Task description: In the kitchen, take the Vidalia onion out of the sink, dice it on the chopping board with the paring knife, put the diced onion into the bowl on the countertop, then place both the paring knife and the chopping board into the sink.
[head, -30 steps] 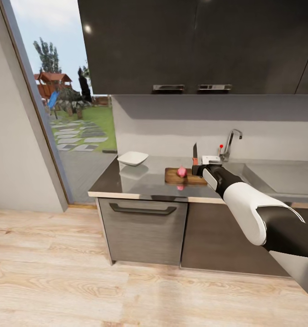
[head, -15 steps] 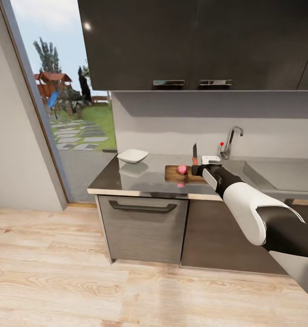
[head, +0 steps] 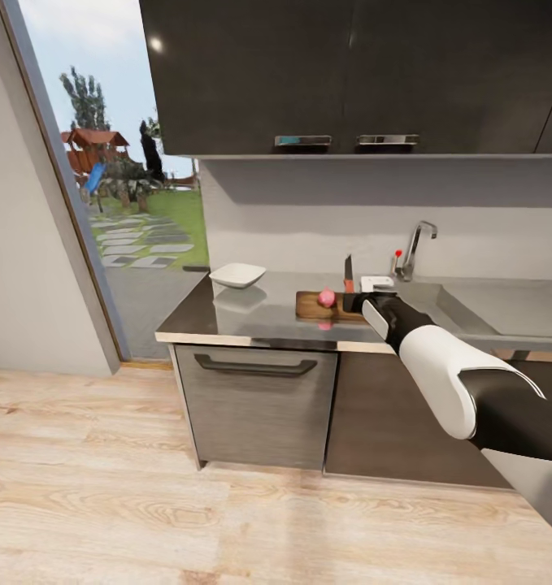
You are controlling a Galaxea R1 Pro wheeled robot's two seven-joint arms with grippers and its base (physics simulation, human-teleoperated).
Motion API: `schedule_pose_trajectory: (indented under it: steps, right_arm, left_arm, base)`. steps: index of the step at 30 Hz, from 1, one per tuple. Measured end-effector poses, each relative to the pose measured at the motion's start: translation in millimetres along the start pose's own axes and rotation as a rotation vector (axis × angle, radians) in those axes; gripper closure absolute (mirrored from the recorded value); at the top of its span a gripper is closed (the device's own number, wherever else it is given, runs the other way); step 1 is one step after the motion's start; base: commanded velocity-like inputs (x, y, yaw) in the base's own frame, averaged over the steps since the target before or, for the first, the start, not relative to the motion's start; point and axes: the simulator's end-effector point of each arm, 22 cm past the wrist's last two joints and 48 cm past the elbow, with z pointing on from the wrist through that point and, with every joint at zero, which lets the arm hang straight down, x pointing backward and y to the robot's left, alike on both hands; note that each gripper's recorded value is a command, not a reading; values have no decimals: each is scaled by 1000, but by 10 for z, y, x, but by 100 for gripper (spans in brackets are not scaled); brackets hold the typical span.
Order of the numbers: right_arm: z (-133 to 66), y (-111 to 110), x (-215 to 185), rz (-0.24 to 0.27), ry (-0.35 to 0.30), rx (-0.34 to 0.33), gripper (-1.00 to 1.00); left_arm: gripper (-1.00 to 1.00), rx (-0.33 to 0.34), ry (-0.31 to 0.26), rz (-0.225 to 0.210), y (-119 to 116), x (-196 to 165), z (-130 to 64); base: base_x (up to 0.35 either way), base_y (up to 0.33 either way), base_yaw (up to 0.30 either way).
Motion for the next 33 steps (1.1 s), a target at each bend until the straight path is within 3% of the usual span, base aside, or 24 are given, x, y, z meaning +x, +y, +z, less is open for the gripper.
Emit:
schedule_pose_trajectory:
  steps: [2,5,6,7,8,14,16,19,22,33]
  right_arm:
    - [-18,33,-82,-64,-21,11,100]
    - [-71,126,-248,-208,-53,38,100]
    - [-86,152,-277,-231,-54,44,100]
    - [-166,216,-392,-310,-43,80,100]
    - [-218,206,-466,-348,-35,110,100]
    - [-530,62,-897,-487,-32,266,100]
    - [-597,128,-944,-548,-28,301,100]
    - [-731,263,-1078,-687,-48,381,100]
    - [-791,198,-1157,-768,-56,451,100]
    - [-751,-4,-944,-851,29,533,100]
  left_arm:
    - [-100,-1,-2,1,16,-6,1]
    - [-100,-2,-3,2,20,-7,2]
    - [-100,-2,-3,2,20,-8,2]
    - [-100,-2,-3,3,27,-9,2]
    - [-100,-3,-3,4,33,-9,3]
    - [-100,-21,-5,8,177,-20,12]
    - [-100,-24,-5,9,194,-21,13]
    - [-100,-25,-5,9,208,-22,14]
    - [-100,-26,-5,8,211,-22,14]
    - [-100,-28,-3,9,226,-14,14]
  base:
    - [0,0,0]
    - [0,0,0]
    - [0,0,0]
    - [0,0,0]
    - [0,0,0]
    - [0,0,0]
    - [0,0,0]
    - [0,0,0]
    - [0,0,0]
    - [0,0,0]
